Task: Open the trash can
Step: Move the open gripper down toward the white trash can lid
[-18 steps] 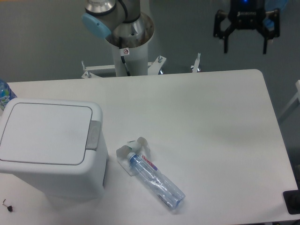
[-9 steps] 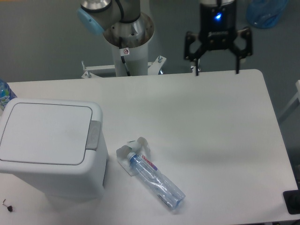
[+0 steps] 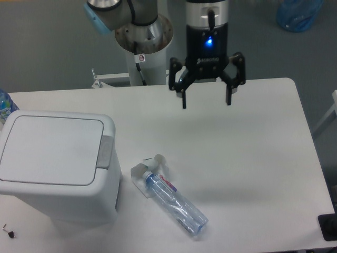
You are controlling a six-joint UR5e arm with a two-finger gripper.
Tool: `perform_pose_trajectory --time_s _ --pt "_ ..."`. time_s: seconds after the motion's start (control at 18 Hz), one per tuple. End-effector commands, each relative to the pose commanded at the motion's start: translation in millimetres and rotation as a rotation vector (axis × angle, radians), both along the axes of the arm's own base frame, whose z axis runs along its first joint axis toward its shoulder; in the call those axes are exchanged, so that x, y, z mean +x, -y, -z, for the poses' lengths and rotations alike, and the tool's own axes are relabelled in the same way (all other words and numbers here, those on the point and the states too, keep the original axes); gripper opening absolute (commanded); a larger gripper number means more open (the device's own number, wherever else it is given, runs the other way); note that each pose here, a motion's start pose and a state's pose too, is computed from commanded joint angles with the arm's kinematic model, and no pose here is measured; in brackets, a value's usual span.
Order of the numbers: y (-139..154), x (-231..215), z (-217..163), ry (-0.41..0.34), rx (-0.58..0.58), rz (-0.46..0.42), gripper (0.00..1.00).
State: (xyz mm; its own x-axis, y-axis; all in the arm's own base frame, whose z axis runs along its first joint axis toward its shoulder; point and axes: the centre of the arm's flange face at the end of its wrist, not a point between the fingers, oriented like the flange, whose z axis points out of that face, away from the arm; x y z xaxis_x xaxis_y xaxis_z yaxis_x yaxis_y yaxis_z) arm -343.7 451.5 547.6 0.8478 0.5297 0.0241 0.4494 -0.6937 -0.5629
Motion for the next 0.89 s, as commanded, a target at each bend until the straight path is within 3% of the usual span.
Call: perform_pose_trajectory --time_s 0.33,0.89 --pt "-54 19 30 0.037 -0.011 0.072 1.0" --pt "-82 44 45 0.16 0.039 -0.011 1.0"
